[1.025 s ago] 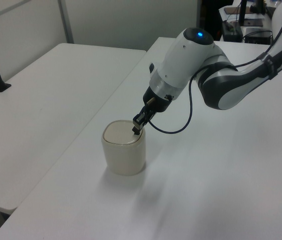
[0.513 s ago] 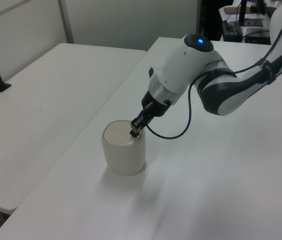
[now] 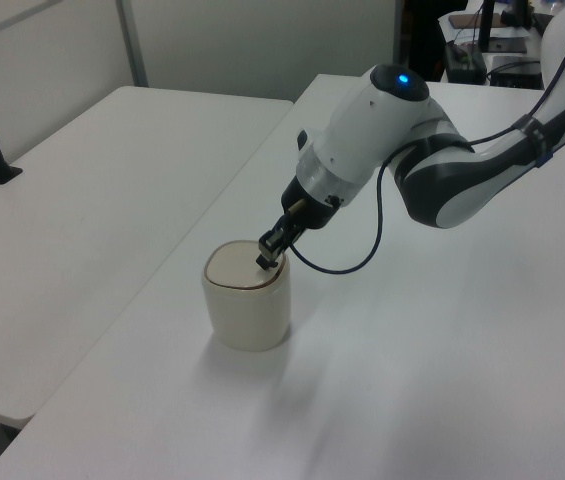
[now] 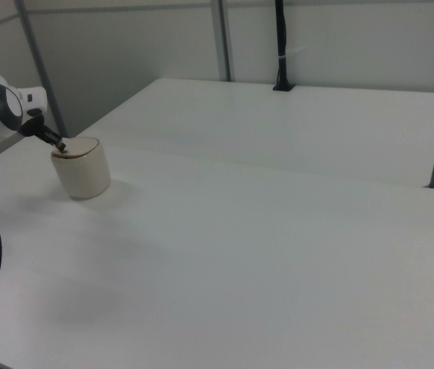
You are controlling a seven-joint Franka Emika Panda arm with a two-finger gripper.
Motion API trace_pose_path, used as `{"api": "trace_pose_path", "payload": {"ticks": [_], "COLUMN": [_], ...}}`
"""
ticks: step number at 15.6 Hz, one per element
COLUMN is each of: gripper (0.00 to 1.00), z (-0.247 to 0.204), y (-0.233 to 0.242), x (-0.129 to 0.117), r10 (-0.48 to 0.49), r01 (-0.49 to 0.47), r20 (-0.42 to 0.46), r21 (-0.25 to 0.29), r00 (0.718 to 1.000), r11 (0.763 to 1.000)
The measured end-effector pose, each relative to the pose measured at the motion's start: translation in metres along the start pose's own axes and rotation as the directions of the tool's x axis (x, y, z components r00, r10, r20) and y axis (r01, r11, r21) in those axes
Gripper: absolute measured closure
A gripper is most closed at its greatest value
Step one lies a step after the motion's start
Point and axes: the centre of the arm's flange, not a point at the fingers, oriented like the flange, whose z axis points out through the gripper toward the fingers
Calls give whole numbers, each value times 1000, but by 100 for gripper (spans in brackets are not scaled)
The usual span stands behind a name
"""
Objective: Open the trash bin
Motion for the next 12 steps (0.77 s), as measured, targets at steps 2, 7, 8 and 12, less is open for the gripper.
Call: {"api": "trace_pose_path", "payload": {"ticks": [2, 7, 8, 12], "gripper": [99, 99, 99, 99], "z": [-17, -79, -91, -134], "y": [3, 45, 54, 96], "x": [16, 64, 69, 84], "r10": [38, 141, 147, 126], "r01": [-37, -141, -145, -102], "r20": [-16, -4, 13, 173], "r21": [13, -72, -95, -142], "r00": [999, 990, 989, 977], "r11": [999, 987, 985, 985]}}
